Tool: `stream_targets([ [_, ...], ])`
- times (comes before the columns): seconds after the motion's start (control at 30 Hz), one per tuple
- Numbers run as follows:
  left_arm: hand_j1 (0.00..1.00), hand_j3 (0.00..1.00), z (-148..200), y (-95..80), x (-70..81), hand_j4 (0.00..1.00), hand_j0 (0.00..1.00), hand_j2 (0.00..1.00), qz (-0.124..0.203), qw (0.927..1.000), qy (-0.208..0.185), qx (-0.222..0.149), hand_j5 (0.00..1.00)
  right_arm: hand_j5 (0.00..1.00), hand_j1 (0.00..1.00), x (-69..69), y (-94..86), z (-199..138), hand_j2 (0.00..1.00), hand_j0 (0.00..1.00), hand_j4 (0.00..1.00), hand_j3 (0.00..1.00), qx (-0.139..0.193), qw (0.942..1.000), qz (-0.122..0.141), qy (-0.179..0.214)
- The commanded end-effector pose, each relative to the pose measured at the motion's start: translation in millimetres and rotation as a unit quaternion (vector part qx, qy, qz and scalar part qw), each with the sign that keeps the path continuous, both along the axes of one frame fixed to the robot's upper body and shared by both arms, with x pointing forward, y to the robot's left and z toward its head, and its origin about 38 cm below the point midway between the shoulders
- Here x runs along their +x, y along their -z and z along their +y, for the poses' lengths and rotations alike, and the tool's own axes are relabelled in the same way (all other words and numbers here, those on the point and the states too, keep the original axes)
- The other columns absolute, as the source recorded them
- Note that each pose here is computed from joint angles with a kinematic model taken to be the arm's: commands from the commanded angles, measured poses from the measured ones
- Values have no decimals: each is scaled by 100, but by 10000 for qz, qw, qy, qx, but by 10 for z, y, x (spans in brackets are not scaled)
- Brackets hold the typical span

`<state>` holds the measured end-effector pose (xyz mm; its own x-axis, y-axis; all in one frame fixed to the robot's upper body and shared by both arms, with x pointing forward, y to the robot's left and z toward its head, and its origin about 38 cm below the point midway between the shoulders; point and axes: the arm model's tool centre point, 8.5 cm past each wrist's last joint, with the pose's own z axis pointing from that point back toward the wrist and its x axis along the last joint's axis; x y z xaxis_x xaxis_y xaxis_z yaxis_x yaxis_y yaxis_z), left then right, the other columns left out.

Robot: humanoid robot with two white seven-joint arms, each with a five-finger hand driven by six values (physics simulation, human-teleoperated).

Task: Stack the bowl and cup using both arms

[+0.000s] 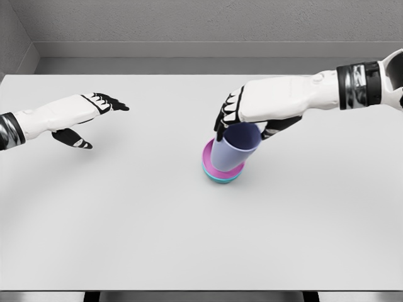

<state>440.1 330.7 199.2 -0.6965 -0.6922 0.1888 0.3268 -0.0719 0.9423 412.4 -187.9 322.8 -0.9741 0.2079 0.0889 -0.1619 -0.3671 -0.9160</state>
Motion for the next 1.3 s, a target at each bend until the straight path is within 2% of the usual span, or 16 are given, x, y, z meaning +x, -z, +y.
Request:
stream_targets([
  [0.0,100,100,5,-5,1,100,100,100,7,10000,-14,-26,100,67,67,2,14,59,67,67,67,67,7,10000,48,-54],
  [0.5,100,100,5,-6,1,100,100,100,8,10000,-13,-33,100,67,67,101,83,-24,67,67,67,67,-69,9998,141,145],
  [1.27,100,100,5,-5,1,100,100,100,7,10000,-14,-26,100,67,67,200,150,-5,67,67,67,67,-79,9994,226,241],
])
